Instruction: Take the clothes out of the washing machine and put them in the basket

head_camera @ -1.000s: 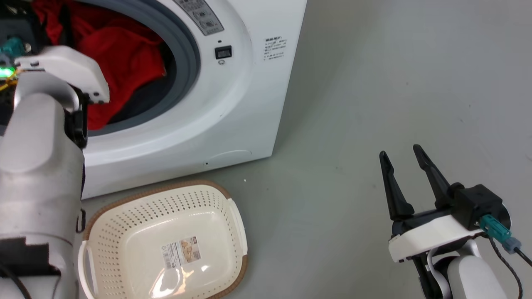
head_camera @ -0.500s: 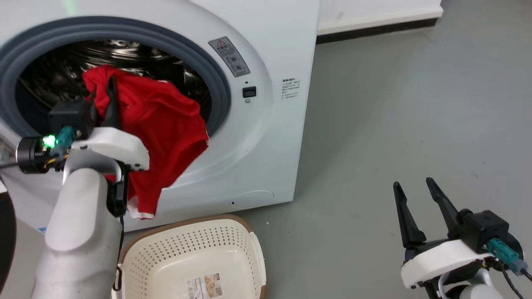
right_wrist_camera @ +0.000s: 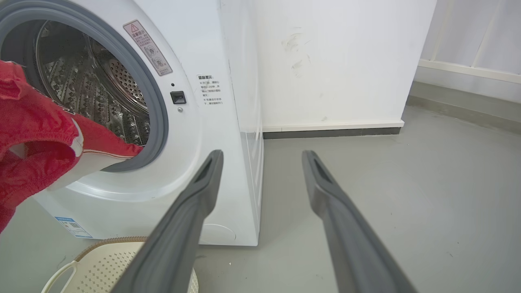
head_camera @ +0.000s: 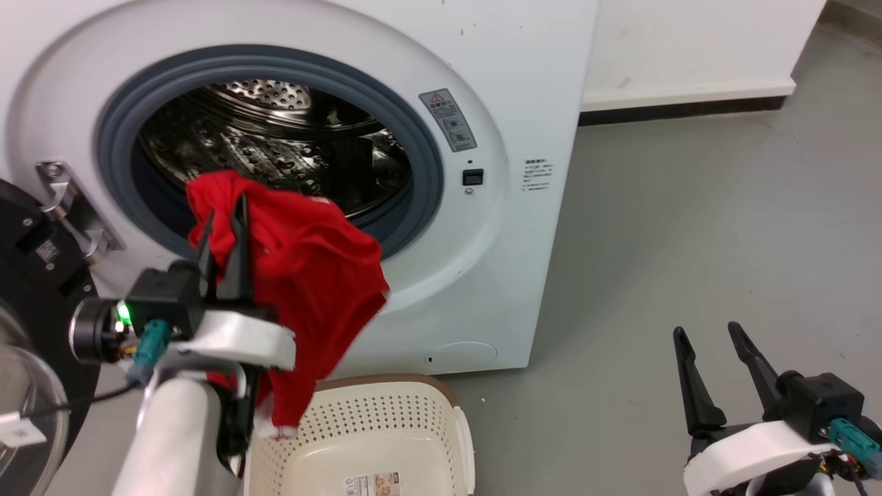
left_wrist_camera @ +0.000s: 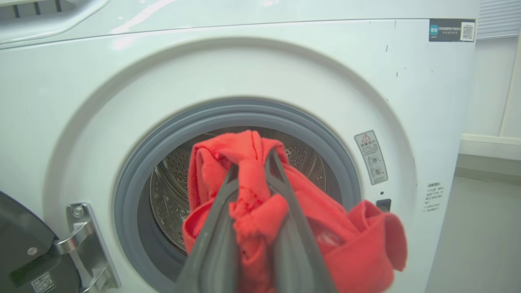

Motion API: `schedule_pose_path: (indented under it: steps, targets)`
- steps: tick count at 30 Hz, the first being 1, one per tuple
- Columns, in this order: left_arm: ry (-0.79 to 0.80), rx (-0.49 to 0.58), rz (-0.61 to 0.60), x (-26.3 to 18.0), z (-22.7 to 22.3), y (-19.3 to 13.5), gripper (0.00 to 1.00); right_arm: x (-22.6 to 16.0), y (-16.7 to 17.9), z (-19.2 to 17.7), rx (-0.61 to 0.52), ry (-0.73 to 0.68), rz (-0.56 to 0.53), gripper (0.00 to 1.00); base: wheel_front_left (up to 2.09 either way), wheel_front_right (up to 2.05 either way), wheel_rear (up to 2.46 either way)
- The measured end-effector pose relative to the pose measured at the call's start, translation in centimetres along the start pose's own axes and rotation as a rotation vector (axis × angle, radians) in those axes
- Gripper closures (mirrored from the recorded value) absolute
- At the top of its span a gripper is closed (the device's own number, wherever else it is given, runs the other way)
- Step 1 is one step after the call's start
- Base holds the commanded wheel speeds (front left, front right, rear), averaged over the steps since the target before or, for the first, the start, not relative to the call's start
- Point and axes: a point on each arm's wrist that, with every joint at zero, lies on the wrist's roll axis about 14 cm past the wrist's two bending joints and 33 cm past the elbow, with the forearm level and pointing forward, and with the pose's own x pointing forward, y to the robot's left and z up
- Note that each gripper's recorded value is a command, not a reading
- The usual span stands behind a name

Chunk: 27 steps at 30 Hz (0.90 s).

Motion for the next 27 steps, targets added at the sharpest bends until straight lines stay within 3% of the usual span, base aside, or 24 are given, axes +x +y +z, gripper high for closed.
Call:
schedule_pose_path:
  steps: [4, 9, 21, 27]
  targets:
    - [0.040, -0.014, 0.012, -2.8, -0.1, -0.2, 1.00, 0.2, 0.7, 0.2, -0.005, 0.001, 0.023, 0.00, 0.00, 0.00, 0.00]
    - [0.168, -0.060, 0.038, -6.0, -3.3, -0.3, 1.00, 1.0, 1.6, 0.0, -0.009, 0.014, 0.053, 0.00, 0.00, 0.00, 0.00]
    - [0.633, -0.205, 0.108, -13.5, -17.8, -2.1, 1.00, 4.8, 2.4, -2.5, -0.014, 0.075, 0.082, 0.00, 0.00, 0.00, 0.00]
    - [0.772, -0.228, 0.099, -13.9, -23.7, -3.1, 1.00, 7.2, 2.4, -4.7, -0.017, 0.116, 0.089, 0.00, 0.00, 0.00, 0.00]
